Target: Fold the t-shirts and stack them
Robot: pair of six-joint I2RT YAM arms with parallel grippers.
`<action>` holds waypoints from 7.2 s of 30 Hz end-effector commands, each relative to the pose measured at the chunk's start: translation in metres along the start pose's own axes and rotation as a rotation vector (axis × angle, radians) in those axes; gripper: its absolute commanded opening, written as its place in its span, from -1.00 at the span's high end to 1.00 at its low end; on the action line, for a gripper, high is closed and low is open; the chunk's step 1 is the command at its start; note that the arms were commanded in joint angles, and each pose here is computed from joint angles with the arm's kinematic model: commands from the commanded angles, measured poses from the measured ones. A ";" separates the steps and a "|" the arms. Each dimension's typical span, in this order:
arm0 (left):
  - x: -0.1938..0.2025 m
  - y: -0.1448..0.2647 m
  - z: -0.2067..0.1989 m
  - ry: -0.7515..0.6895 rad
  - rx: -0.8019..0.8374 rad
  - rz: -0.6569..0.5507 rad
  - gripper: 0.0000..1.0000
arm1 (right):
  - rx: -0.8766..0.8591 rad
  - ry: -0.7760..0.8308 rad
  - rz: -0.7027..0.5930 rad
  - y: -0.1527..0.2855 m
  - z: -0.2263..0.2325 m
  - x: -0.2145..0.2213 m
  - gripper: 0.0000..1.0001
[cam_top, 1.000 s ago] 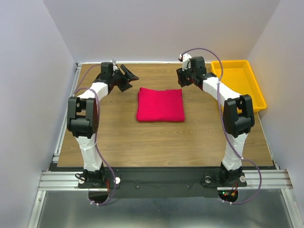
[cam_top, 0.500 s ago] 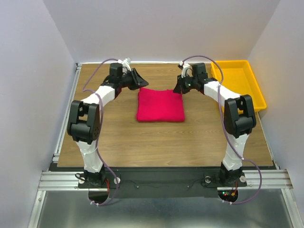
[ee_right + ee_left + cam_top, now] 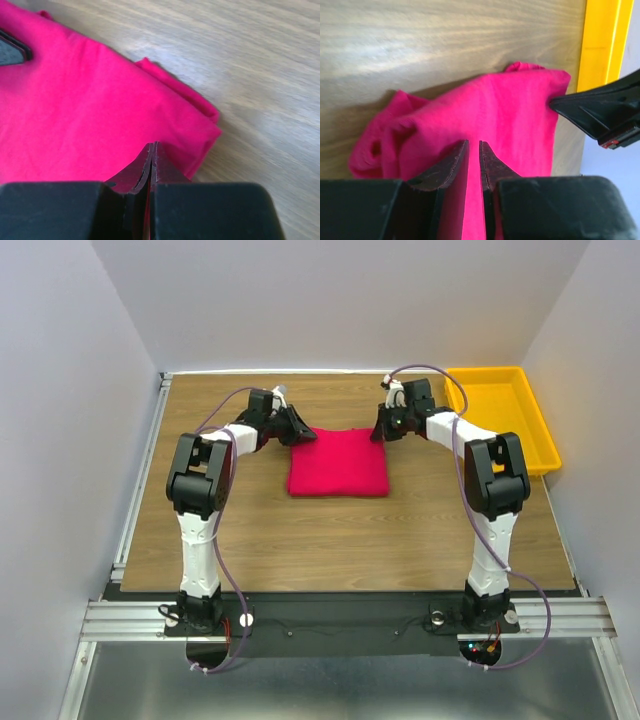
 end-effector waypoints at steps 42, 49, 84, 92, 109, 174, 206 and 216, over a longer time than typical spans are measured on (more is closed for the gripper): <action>0.026 0.137 -0.056 -0.250 -0.020 -0.203 0.28 | -0.218 0.386 -0.014 0.122 0.056 0.018 0.17; 0.082 0.129 -0.013 -0.130 -0.131 -0.165 -0.18 | -0.196 0.373 0.015 0.143 0.053 0.061 -0.13; 0.138 0.083 0.019 -0.084 -0.351 0.085 -0.08 | -0.218 0.278 0.050 0.147 0.024 0.088 -0.19; 0.139 0.075 0.008 -0.098 -0.304 0.088 0.77 | -0.217 0.265 0.039 0.151 0.020 0.088 -0.19; 0.033 0.137 0.102 -0.074 -0.527 0.027 1.00 | -0.207 0.262 0.019 0.156 0.014 0.083 -0.19; -0.025 0.340 -0.067 -0.593 -0.318 -0.706 -0.51 | 0.026 0.369 -0.161 0.207 0.009 0.048 -0.22; 0.025 0.368 -0.074 -0.602 -0.463 -0.815 -0.97 | 0.657 -0.149 -0.748 0.331 -0.021 0.008 -1.00; 0.024 0.367 -0.069 -0.590 -0.481 -0.811 -0.97 | 0.689 -0.104 -0.738 0.330 -0.027 0.013 -1.00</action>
Point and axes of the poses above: each gripper's point midway between its finger pads, its own y axis back along the fingers, its own z axis along the line the jaws close on, x = y × z, the point moved 3 cm from there along y, back along the fingers, and after that the axes turned 12 degrees about -y, right-handed, at the moved point
